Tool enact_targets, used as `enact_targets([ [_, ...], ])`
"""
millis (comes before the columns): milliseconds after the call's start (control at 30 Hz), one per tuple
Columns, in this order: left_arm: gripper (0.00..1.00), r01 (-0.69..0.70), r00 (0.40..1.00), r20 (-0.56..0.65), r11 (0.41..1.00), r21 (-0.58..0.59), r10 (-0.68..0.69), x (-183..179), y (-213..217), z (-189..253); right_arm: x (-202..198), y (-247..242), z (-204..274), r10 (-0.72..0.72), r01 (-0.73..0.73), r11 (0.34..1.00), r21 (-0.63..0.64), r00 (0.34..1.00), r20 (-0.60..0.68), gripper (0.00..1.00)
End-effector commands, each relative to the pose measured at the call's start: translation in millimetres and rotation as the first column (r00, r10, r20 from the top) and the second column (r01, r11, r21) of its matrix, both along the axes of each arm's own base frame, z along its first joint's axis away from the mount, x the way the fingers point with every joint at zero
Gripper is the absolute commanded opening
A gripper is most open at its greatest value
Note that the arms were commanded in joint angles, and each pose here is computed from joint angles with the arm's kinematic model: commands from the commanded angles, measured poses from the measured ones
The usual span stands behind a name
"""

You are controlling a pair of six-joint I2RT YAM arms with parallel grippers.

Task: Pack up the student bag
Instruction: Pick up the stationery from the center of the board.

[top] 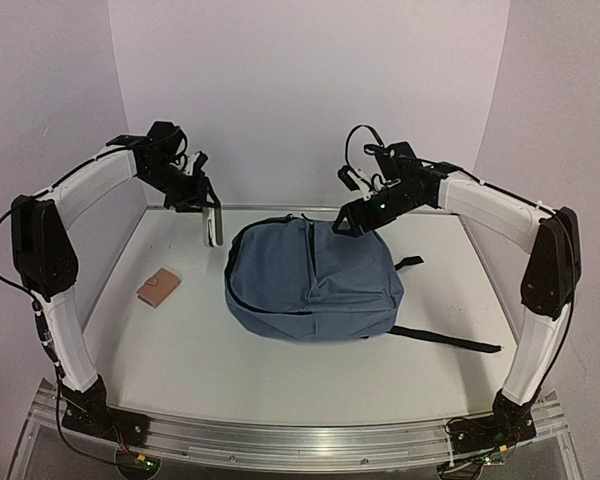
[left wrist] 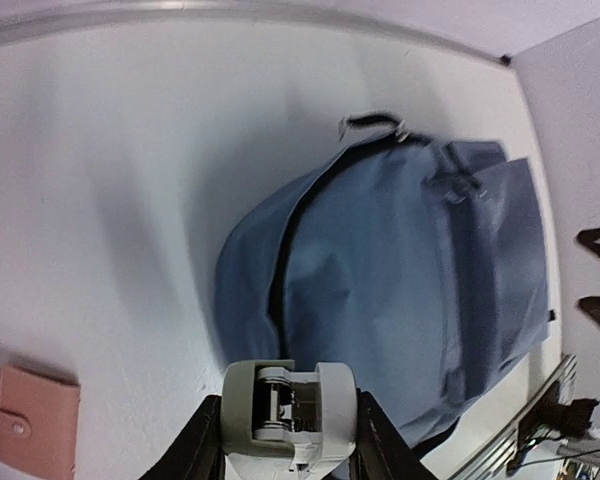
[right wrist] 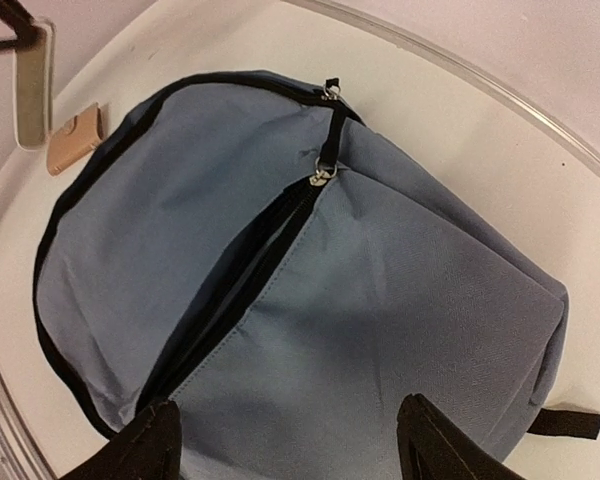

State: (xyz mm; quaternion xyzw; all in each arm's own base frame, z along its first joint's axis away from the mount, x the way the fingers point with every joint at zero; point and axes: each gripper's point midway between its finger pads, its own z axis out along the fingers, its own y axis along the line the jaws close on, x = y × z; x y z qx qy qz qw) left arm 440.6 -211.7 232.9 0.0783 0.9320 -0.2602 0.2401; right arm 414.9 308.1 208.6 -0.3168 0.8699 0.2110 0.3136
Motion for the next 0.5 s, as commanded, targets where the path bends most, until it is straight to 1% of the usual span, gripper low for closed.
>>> enact_targets([
  [0,0.03,-0.029,0.988,0.144,0.974,-0.223,0.062,8.5,-26.7,77.9,6.3,11.0,8.2,-0.077,0.082,0.995,-0.052,0.992,0.098,0.61],
  [67,0.03,-0.037,0.985,0.157,0.968,-0.249,0.078,9.2,-31.6,81.6,10.9,16.0,-0.9,-0.095,0.104,0.991,-0.079,0.990,0.108,0.58],
  [200,0.03,-0.055,0.979,0.176,0.960,-0.274,0.107,8.5,-33.5,88.4,18.8,23.4,-20.7,-0.122,0.137,0.982,-0.132,0.985,0.119,0.57],
  [367,0.03,-0.074,0.971,0.200,0.960,-0.268,0.131,6.8,-28.4,94.4,16.1,39.5,-49.3,-0.107,0.128,0.972,-0.197,0.988,0.115,0.58],
  [467,0.03,-0.081,0.968,0.207,0.959,-0.272,0.141,5.9,-26.8,96.0,16.1,50.1,-57.4,-0.100,0.124,0.970,-0.210,0.988,0.119,0.62],
])
